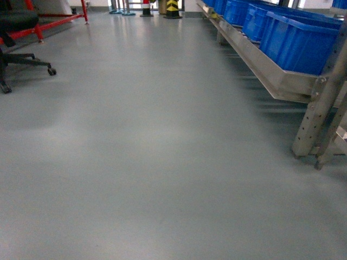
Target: Pick capacitor and pack into box
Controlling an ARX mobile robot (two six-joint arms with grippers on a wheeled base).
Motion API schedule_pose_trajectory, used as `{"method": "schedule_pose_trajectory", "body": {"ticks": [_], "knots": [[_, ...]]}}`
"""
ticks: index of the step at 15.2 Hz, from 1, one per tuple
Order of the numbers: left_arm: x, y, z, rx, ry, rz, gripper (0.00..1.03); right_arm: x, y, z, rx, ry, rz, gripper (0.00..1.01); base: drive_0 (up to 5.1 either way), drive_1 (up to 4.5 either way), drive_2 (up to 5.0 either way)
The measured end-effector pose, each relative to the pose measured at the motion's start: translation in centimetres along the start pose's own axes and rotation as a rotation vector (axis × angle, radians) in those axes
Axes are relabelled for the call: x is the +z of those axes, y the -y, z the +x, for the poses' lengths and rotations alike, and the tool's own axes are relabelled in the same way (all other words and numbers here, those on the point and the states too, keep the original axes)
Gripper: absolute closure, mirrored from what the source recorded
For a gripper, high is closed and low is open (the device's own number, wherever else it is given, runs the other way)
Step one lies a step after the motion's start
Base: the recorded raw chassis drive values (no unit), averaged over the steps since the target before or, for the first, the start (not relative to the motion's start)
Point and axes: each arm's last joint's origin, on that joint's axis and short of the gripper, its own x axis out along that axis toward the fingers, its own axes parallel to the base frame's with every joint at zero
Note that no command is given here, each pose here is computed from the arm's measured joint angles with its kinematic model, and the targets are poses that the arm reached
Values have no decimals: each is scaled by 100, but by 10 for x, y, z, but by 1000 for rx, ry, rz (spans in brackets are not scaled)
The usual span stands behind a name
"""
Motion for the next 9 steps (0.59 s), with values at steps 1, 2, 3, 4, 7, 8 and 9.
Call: {"method": "schedule_pose_trajectory", "body": {"ticks": [1,2,3,4,7,8,9], "knots": [[0,0,0,0,3,0,59,0,0,0,0,-3,0,3,-505,241,241],[0,0,0,2,1,0,59,0,0,0,0,3,0,3,-501,245,245],[0,0,0,1,3,0,59,0,0,0,0,2,0,3,-501,245,245],[0,0,0,0,-1,0,59,0,0,0,0,-2,0,3,-501,245,245],[0,0,0,1,2,0,59,0,0,0,0,3,0,3,-491,254,254],[0,0,0,0,-1,0,59,0,0,0,0,-3,0,3,-491,254,254],[0,0,0,0,1,0,59,0,0,0,0,2,0,3,-491,254,254]]}}
